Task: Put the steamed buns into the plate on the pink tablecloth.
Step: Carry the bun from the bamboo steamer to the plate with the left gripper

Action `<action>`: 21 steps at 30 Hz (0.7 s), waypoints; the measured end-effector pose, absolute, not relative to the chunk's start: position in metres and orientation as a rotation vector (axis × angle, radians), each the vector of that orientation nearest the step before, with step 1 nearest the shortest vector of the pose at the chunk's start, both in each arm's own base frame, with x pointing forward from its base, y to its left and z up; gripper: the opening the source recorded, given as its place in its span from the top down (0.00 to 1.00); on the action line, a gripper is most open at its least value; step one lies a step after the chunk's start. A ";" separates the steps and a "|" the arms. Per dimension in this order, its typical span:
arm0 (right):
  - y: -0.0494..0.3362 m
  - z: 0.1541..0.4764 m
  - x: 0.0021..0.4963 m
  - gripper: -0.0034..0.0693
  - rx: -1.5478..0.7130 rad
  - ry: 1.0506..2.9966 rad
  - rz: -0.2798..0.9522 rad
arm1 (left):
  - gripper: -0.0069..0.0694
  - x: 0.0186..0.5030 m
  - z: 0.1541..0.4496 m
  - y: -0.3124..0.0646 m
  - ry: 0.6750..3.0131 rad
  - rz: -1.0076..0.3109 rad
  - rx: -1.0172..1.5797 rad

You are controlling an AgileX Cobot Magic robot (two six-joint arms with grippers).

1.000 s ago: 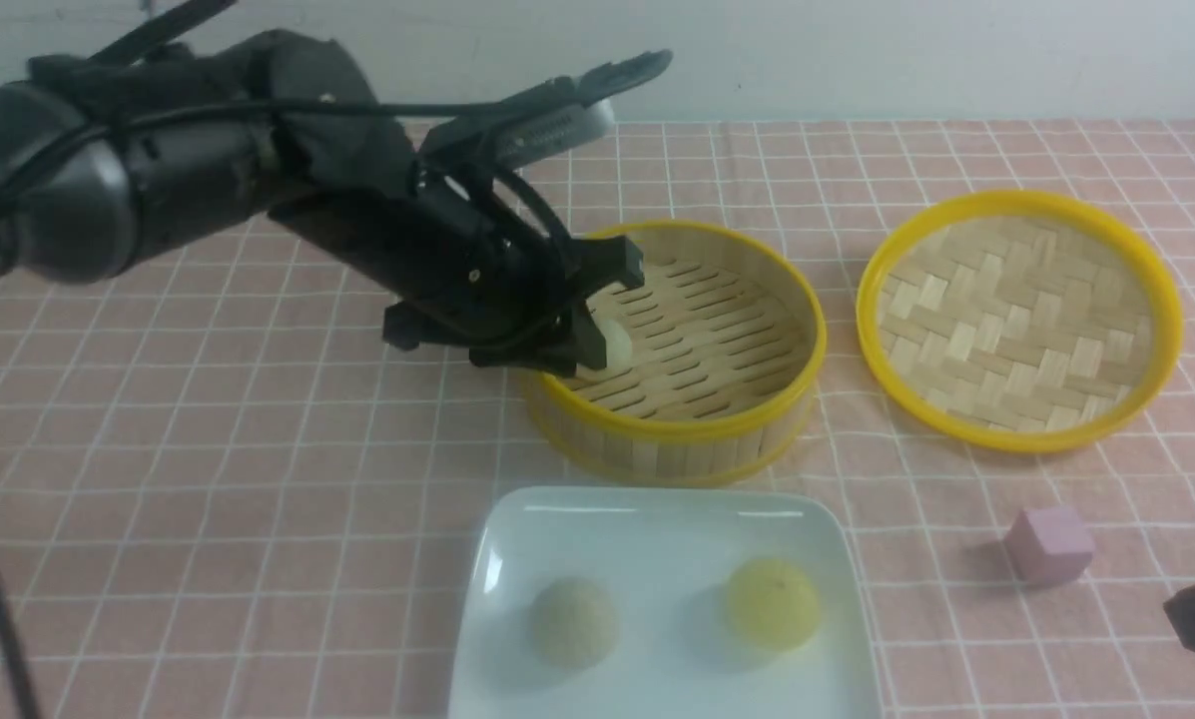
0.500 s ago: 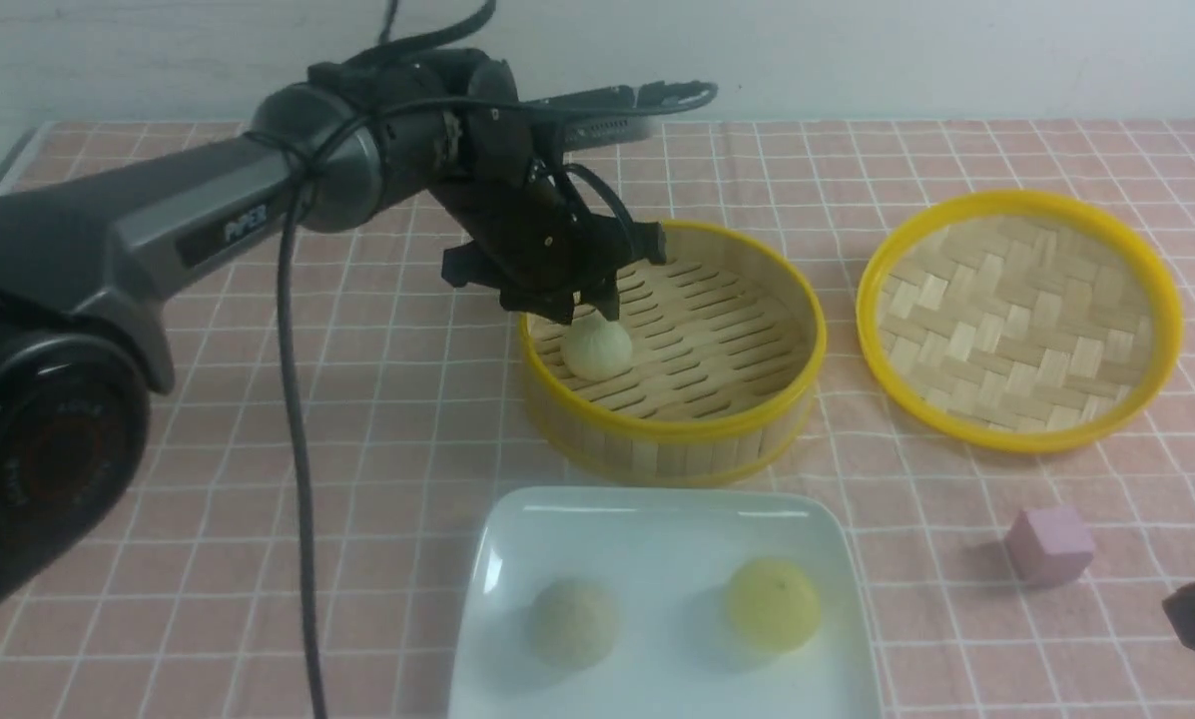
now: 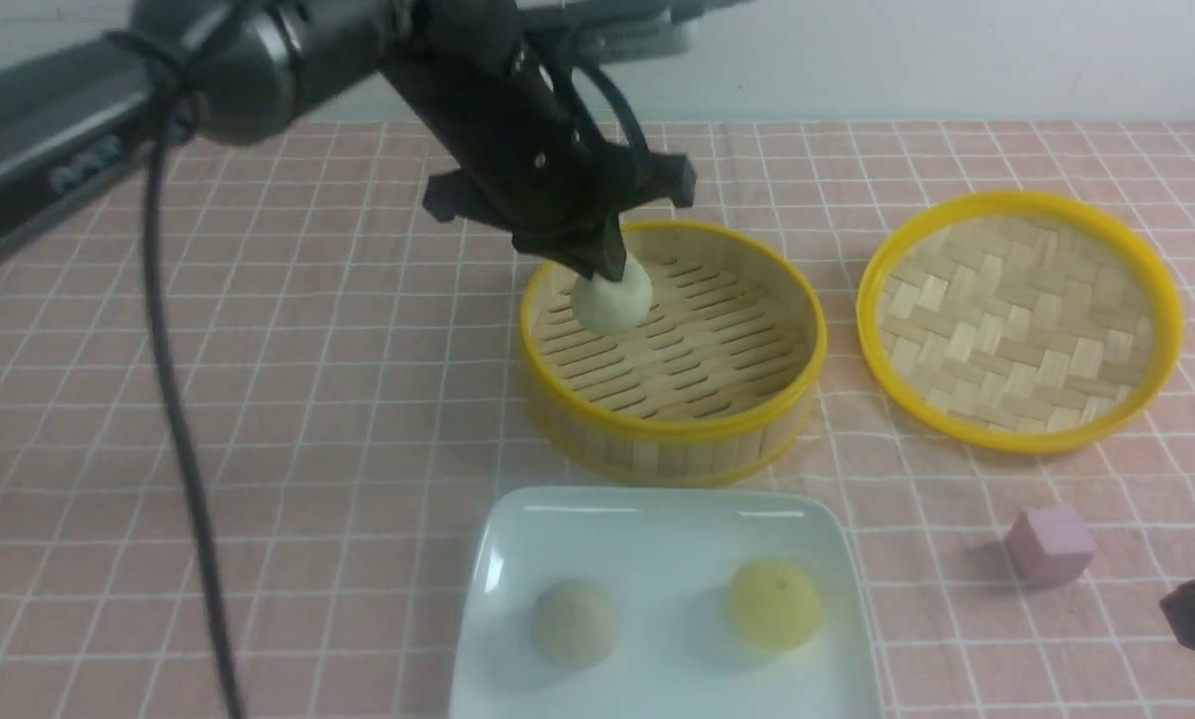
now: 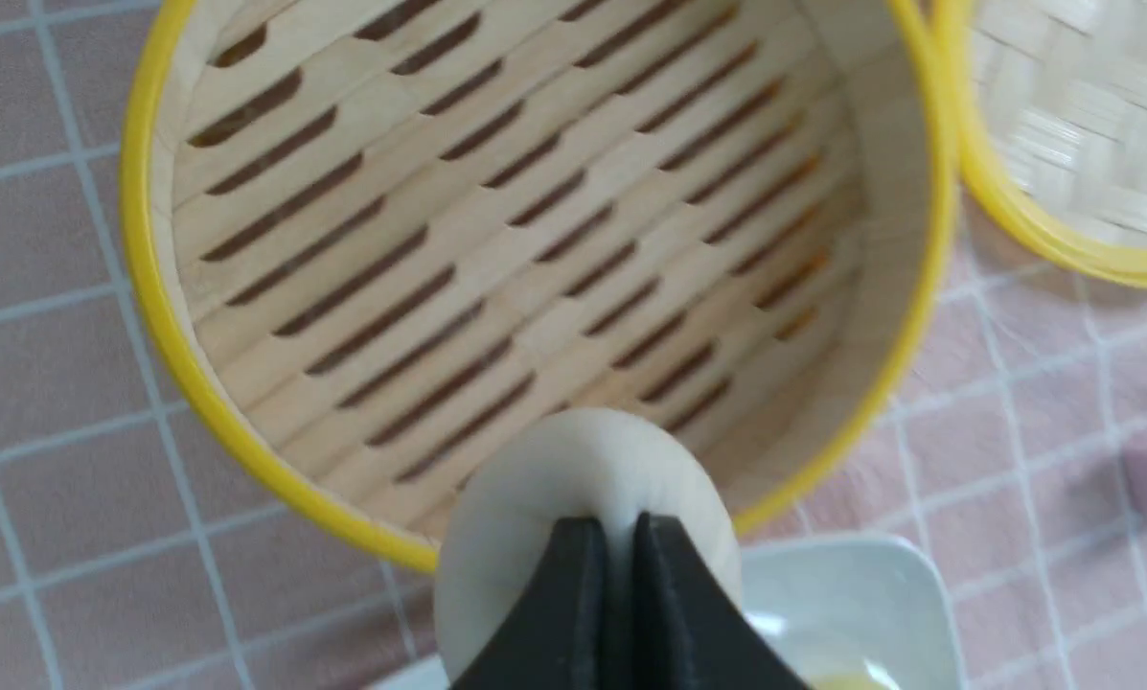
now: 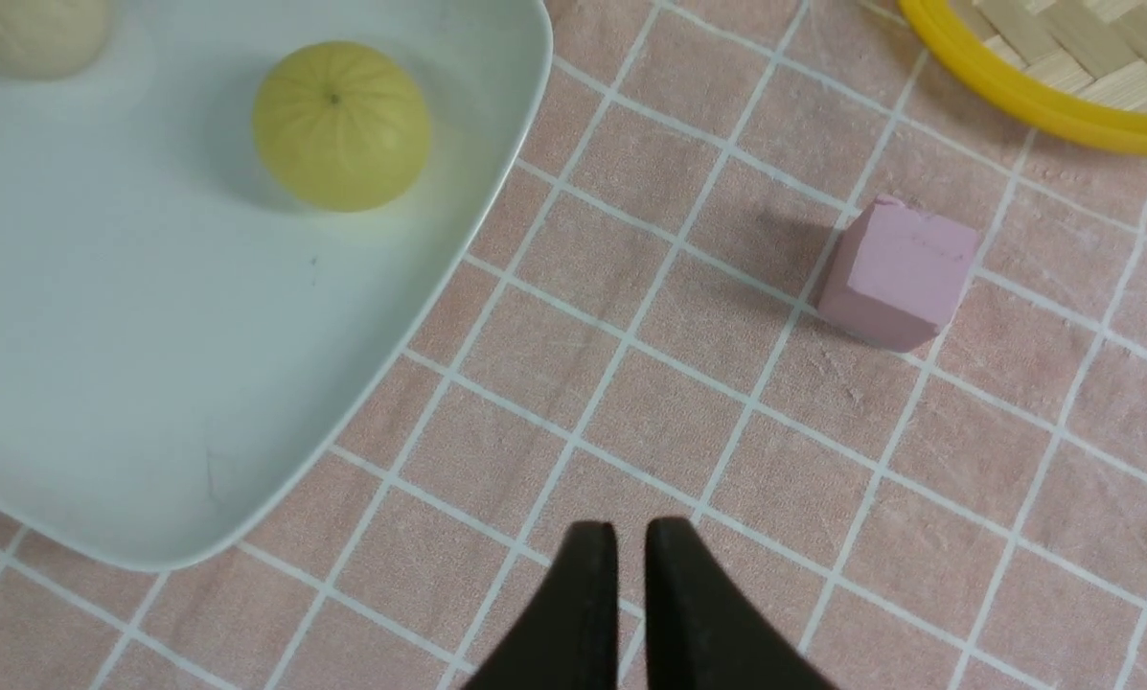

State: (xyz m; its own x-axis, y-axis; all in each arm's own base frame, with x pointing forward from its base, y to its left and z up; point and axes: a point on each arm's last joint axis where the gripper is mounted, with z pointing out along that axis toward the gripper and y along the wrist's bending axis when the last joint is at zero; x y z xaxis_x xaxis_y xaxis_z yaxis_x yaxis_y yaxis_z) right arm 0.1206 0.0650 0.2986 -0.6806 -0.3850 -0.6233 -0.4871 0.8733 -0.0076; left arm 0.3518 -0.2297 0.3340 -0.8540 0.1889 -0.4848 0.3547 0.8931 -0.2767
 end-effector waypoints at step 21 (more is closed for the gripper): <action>0.046 0.328 0.083 0.88 -0.634 2.420 0.214 | 0.78 0.289 0.207 -0.287 2.835 -0.263 0.445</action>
State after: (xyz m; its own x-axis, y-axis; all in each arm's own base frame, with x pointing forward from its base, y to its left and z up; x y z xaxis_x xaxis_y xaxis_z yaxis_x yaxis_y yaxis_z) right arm 0.0833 0.0458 0.3277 -0.6922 -0.3894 -0.6076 -0.4900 0.8717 -0.0005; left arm 0.2888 -0.2869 0.2071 -0.9196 0.2750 -0.2806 0.3219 0.9368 -0.1368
